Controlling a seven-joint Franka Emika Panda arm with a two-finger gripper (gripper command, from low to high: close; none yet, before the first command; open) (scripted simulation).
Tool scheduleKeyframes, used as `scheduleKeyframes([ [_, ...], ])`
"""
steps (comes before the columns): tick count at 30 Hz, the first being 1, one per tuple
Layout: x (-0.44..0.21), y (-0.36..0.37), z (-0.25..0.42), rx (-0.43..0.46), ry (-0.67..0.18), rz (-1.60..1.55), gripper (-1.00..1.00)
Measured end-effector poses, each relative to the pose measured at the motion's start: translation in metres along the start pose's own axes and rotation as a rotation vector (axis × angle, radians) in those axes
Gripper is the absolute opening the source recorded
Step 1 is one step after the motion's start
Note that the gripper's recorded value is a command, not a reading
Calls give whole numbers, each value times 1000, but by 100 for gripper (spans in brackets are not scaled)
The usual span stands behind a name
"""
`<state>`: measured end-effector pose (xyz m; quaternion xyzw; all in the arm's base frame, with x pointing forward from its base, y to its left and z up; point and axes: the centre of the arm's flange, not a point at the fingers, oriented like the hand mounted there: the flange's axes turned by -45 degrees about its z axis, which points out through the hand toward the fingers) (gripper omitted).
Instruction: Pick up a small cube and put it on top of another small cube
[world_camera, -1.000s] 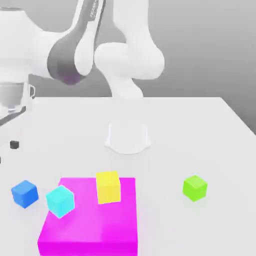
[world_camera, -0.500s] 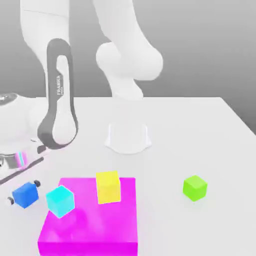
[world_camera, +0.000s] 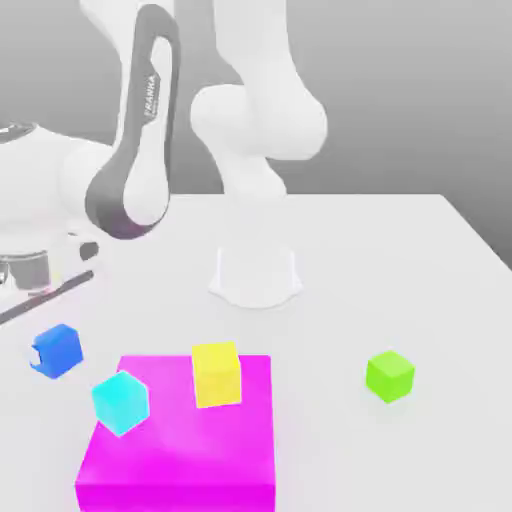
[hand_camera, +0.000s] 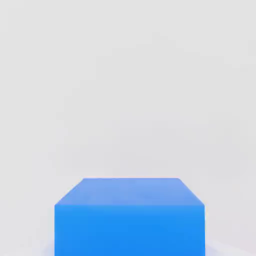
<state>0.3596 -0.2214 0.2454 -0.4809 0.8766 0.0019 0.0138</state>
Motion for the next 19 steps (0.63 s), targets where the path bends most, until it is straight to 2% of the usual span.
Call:
scheduleKeyframes([
  [10,-143,68,-75,-7,20,-19,-100],
  [15,-152,76,-29,-8,29,-20,-100],
  [16,-152,77,-20,-8,28,-21,100],
  [19,-152,77,-20,-8,28,-21,100],
])
